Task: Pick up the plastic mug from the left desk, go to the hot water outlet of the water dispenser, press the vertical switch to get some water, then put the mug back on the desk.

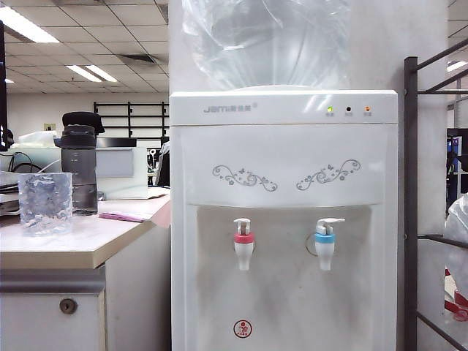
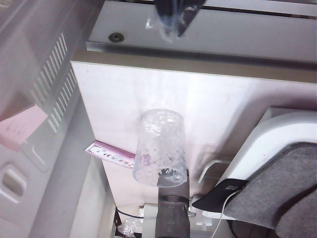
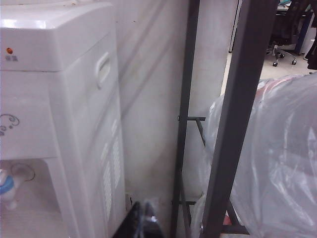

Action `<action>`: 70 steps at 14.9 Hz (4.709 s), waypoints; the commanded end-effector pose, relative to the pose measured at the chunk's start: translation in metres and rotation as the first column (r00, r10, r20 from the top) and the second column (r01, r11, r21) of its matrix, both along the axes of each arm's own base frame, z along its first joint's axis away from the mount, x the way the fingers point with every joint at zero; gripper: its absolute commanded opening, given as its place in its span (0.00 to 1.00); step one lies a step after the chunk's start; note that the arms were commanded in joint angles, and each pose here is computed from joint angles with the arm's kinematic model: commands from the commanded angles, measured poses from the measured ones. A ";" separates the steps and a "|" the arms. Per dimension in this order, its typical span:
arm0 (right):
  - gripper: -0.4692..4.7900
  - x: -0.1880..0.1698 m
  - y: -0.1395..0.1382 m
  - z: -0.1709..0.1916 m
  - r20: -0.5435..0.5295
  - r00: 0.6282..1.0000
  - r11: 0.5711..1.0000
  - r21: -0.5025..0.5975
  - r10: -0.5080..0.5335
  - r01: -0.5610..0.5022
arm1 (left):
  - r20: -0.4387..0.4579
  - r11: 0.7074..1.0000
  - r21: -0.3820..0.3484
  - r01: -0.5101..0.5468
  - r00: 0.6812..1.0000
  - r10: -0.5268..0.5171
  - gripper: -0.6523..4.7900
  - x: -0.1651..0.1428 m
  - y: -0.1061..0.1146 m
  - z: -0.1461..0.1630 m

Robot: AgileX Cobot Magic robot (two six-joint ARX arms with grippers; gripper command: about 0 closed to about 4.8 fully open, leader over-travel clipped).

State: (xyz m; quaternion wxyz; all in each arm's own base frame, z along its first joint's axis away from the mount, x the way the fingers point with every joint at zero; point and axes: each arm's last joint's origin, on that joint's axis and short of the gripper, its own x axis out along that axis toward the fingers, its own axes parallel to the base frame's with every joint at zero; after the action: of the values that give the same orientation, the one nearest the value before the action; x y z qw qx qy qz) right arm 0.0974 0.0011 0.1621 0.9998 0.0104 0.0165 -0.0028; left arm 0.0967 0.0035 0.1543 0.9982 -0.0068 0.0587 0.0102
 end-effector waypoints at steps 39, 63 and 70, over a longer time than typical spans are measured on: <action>0.93 0.086 0.094 0.151 0.045 0.684 0.685 -0.103 0.728 -0.722 | -0.282 0.927 0.372 0.052 0.958 0.060 1.00 0.258 0.079 0.024; 0.92 0.095 0.153 0.127 -0.100 0.615 0.579 -0.245 0.783 -0.777 | -0.025 0.976 0.020 0.217 0.976 -0.216 0.28 0.287 0.062 -0.026; 0.92 0.095 0.153 0.125 -0.120 0.619 0.582 -0.241 0.776 -0.777 | 0.008 0.951 0.028 0.308 0.951 -0.309 0.11 0.308 0.054 -0.029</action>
State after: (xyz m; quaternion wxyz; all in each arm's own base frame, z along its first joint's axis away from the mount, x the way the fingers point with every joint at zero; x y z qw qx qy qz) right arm 0.1920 0.1535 0.2827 0.8909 -0.1343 0.0301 0.4329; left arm 0.4042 0.0586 0.1222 0.9897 0.0122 0.0627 -0.1282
